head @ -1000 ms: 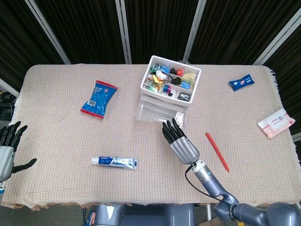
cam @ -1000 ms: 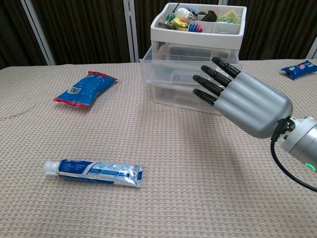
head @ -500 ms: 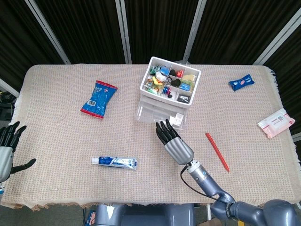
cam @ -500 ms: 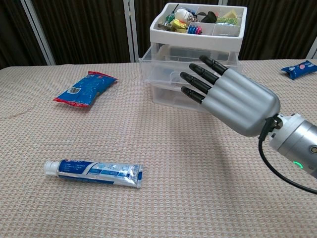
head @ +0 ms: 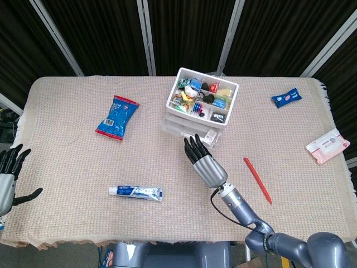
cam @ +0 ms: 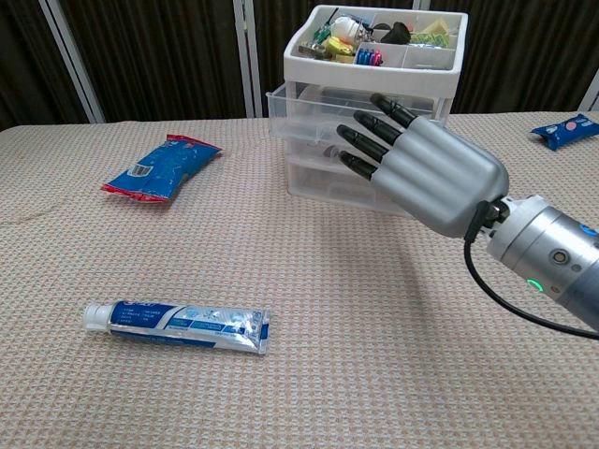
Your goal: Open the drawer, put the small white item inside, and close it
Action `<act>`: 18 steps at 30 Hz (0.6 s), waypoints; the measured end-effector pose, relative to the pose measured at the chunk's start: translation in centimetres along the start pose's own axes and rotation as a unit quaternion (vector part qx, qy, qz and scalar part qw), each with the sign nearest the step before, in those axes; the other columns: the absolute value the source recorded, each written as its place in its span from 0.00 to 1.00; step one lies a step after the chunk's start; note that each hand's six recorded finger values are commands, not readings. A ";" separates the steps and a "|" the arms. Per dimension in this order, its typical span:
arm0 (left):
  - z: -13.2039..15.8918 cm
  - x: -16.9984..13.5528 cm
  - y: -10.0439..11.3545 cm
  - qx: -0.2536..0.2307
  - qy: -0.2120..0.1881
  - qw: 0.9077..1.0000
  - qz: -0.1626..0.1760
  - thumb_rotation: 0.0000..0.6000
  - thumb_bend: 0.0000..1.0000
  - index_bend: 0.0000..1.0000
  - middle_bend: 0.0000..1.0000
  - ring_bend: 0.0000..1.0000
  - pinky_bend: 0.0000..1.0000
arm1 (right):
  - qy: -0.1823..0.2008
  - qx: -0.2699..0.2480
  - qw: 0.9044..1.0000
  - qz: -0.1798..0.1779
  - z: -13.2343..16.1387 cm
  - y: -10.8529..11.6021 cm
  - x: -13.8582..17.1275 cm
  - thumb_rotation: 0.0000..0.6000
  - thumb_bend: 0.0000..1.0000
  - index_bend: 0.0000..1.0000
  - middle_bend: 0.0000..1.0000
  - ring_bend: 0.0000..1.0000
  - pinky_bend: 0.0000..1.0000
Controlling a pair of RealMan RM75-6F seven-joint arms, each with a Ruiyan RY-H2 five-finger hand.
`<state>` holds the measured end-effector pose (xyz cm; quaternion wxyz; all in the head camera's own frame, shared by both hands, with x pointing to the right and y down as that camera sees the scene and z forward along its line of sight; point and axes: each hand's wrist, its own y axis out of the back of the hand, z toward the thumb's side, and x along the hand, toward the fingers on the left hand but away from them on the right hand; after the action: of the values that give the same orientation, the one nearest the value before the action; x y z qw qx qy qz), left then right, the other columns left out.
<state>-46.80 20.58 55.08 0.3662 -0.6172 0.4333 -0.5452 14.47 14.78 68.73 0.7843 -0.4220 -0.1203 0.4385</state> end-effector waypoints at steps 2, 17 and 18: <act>0.0 0.0 0.0 0.000 0.000 1.000 0.000 1.00 0.14 0.09 0.00 0.00 0.00 | -0.002 0.001 1.000 0.002 -0.1 -0.1 -0.2 1.00 0.18 0.12 0.00 0.00 0.00; 0.0 0.0 -0.1 0.000 0.002 1.000 -0.004 1.00 0.14 0.09 0.00 0.00 0.00 | -0.032 0.011 0.998 0.049 -2.4 -3.0 -0.4 1.00 0.18 0.12 0.00 0.00 0.00; 0.0 0.0 -0.2 0.001 0.003 1.000 -0.004 1.00 0.14 0.09 0.00 0.00 0.00 | -0.035 0.010 0.998 0.052 -2.6 -3.2 -0.4 1.00 0.18 0.12 0.00 0.00 0.00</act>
<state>-46.77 20.61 55.22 0.3630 -0.6174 0.4312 -0.5487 17.60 12.23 69.68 0.7595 -0.4045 -0.1212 0.4948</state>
